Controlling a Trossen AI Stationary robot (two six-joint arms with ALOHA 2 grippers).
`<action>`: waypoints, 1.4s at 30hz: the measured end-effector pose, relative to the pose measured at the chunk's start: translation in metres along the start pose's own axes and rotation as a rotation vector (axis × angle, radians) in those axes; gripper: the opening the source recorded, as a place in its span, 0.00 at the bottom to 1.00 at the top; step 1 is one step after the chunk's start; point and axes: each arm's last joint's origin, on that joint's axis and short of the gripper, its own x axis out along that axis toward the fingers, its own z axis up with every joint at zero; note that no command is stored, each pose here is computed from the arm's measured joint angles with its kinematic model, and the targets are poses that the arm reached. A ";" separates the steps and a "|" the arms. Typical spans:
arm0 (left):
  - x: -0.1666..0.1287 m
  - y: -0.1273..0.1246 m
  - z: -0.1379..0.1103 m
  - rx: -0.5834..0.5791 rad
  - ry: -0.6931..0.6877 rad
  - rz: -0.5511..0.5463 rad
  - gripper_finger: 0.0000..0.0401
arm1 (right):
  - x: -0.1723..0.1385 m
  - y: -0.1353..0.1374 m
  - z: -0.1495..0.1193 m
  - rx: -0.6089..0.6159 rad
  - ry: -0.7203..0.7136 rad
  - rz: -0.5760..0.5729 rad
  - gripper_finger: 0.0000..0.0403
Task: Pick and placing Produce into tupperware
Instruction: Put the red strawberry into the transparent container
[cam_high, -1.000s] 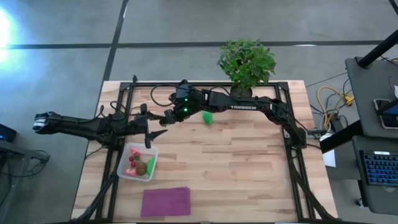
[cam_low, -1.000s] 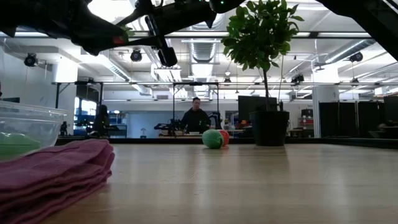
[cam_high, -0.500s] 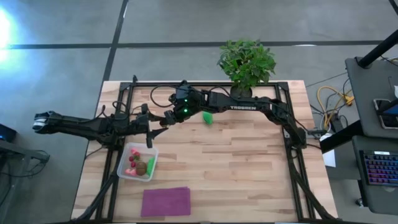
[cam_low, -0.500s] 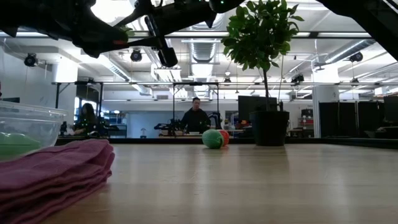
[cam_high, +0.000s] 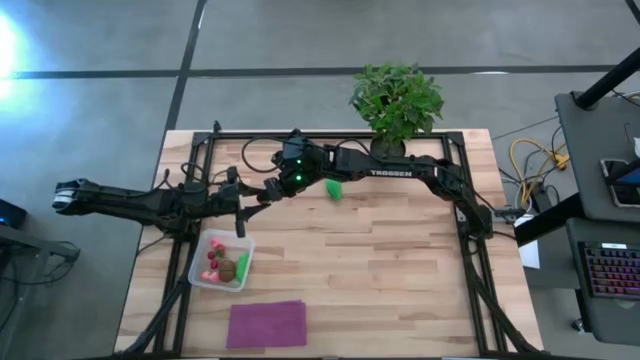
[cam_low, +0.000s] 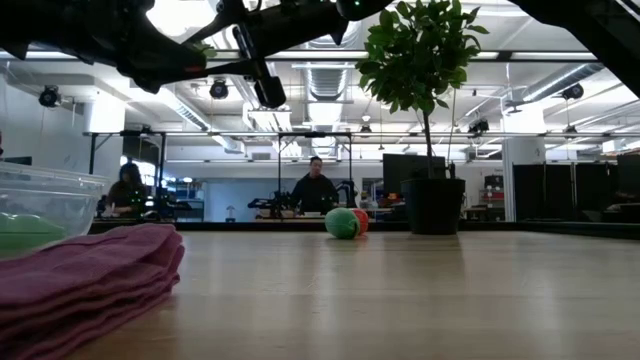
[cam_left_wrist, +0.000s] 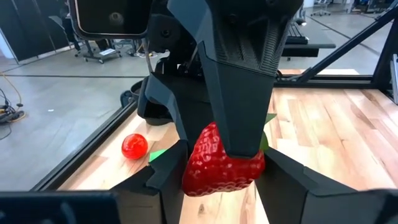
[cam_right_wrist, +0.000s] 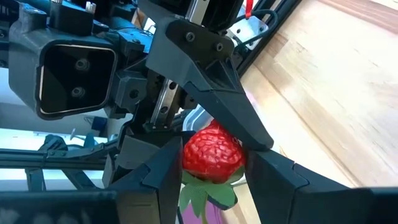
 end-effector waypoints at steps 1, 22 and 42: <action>0.000 0.000 0.000 0.000 0.001 0.000 0.38 | 0.000 0.000 0.000 0.001 0.000 0.000 0.38; -0.004 0.002 -0.002 0.000 0.022 0.034 0.38 | -0.002 0.001 -0.001 -0.007 0.015 -0.001 0.45; -0.055 0.010 -0.002 -0.264 0.355 -0.180 0.38 | -0.028 0.005 0.009 -0.036 0.101 0.036 0.62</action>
